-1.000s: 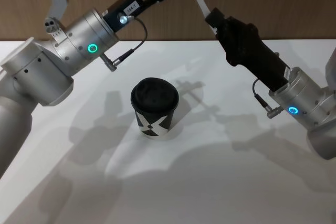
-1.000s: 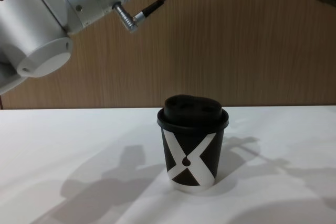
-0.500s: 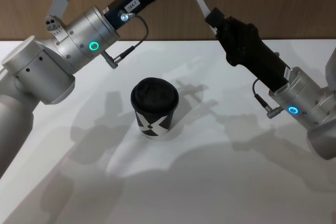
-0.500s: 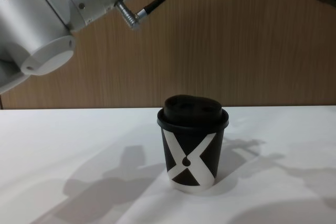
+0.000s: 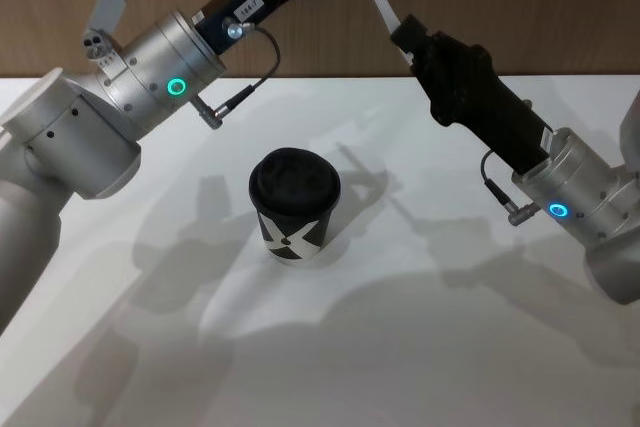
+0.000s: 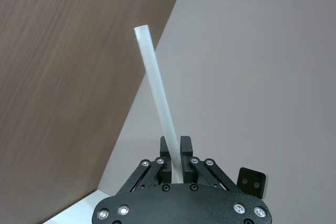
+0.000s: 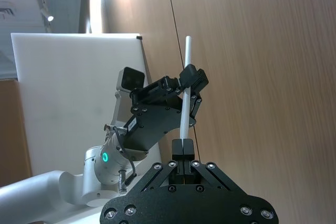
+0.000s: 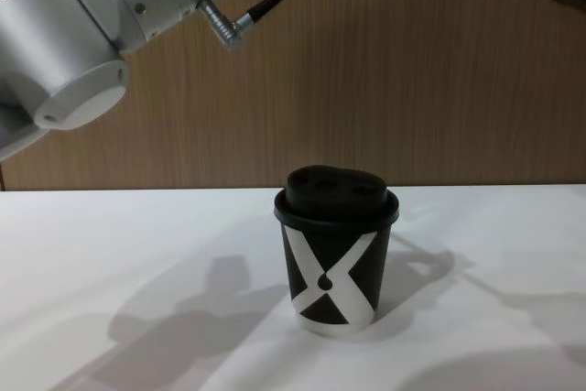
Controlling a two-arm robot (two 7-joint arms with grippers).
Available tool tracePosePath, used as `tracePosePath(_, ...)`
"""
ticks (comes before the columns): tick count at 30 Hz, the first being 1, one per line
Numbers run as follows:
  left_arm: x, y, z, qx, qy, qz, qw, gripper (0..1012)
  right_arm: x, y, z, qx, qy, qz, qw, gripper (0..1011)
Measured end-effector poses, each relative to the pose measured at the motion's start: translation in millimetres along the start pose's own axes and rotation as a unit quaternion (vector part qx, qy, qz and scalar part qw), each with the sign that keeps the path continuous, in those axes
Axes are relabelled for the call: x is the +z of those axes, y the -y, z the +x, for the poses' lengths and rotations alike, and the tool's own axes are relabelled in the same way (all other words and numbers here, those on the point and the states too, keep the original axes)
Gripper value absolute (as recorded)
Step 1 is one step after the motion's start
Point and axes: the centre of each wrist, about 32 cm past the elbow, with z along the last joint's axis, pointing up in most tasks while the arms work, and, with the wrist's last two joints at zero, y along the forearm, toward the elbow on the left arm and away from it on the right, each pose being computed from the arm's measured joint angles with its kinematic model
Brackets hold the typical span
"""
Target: Pick up the straw with one hand, pass it to the other hand, and insert it into the cup.
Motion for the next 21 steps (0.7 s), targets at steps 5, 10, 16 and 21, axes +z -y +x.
tracePosePath(5, 0.2, -0.6, -0.6, 0.003, 0.004, 0.001, 1.0, 78, 0.0, 0.0, 0.0, 0.0, 0.0, 0.0, 1.0, 6)
tracePosePath(10, 0.3, -0.8, -1.1, 0.004, 0.008, 0.001, 1.0, 52, 0.0, 0.0, 0.0, 0.0, 0.0, 0.0, 1.0, 14)
tracePosePath(16, 0.7, -1.3, -1.8, 0.007, 0.013, 0.002, 0.9999, 17, 0.0, 0.0, 0.0, 0.0, 0.0, 0.0, 1.0, 141)
tracePosePath(21, 1.3, -1.5, -2.4, 0.009, 0.017, 0.003, 0.9998, 11, 0.0, 0.0, 0.0, 0.0, 0.0, 0.0, 1.0, 271)
